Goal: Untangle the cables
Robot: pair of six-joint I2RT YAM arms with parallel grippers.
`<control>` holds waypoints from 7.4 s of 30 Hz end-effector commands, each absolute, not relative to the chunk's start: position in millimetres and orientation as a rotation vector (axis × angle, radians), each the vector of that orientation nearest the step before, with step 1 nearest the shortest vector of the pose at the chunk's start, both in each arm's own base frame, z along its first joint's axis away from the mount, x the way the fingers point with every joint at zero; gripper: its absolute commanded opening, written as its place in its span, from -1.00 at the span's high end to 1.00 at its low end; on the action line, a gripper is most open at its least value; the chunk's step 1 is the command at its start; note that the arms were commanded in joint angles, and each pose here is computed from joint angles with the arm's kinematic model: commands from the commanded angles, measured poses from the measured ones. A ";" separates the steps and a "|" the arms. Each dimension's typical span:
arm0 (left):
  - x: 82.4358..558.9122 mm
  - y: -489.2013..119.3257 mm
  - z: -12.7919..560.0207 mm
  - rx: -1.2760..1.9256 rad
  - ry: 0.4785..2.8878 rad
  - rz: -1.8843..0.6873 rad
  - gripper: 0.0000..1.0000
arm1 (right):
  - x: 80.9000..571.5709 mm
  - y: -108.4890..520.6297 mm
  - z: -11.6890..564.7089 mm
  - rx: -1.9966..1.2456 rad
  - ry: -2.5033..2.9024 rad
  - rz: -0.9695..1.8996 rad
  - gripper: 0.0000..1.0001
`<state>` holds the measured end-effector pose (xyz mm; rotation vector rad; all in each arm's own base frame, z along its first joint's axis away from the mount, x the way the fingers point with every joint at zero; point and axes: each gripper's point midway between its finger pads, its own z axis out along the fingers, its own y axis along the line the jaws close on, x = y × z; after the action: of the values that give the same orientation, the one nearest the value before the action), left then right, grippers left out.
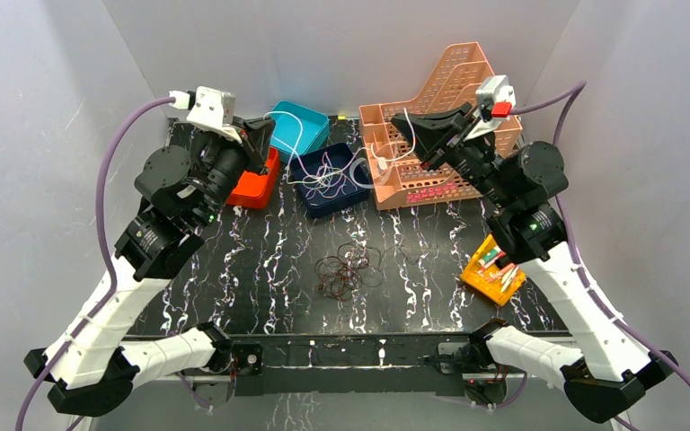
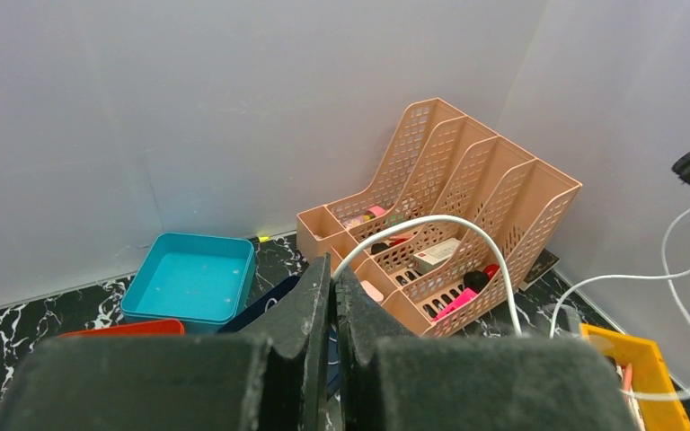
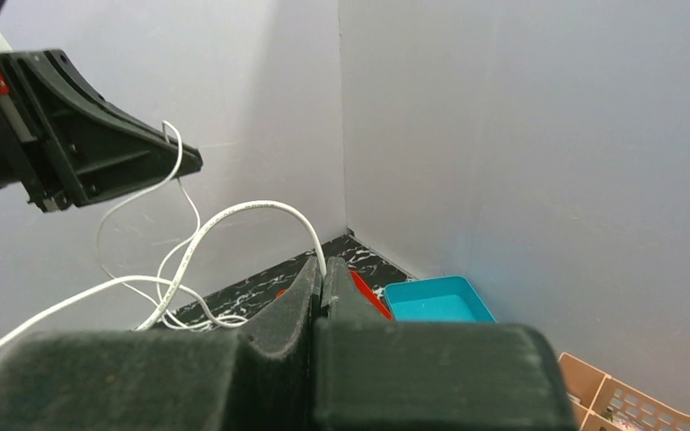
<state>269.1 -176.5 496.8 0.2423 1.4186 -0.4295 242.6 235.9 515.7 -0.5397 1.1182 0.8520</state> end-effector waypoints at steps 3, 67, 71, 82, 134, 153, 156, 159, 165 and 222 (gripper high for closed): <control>265.7 -167.5 505.1 0.204 1.387 -0.431 1.00 | 220.9 209.0 583.3 -0.469 0.982 0.812 1.00; 545.0 -210.3 126.2 0.064 2.153 -0.597 1.00 | 517.0 349.8 197.9 -0.573 1.909 0.718 1.00; 539.3 -212.8 118.0 0.069 2.192 -0.619 0.79 | 515.5 348.6 185.3 -0.575 1.935 0.712 1.00; 514.0 -189.6 168.0 0.077 2.156 -0.511 0.01 | 523.2 326.4 170.2 -0.502 2.001 0.567 1.00; 474.2 -99.0 201.7 -0.077 2.001 -0.114 -0.26 | 480.2 391.9 215.7 -0.709 1.866 0.663 0.02; 475.9 -97.5 199.1 -0.081 2.007 -0.128 -0.27 | 520.5 442.0 191.0 -0.717 1.655 0.791 0.13; 476.2 -97.4 197.8 -0.079 2.011 -0.131 -0.27 | 522.5 444.0 175.3 -0.749 1.662 0.770 0.17; 476.6 -96.9 198.1 -0.079 2.012 -0.133 -0.27 | 525.8 444.0 158.4 -0.773 1.686 0.744 0.20; 477.2 -95.9 197.8 -0.079 2.013 -0.136 -0.28 | 522.1 439.3 122.5 -0.800 1.761 0.722 0.25; 526.4 -123.5 190.9 0.038 2.050 -0.248 -0.30 | 285.5 252.8 178.4 -0.513 2.030 0.704 -0.06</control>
<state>502.9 -103.3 156.9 -0.0494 2.1291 -0.1845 306.4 260.9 186.5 -0.5420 2.0034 0.6635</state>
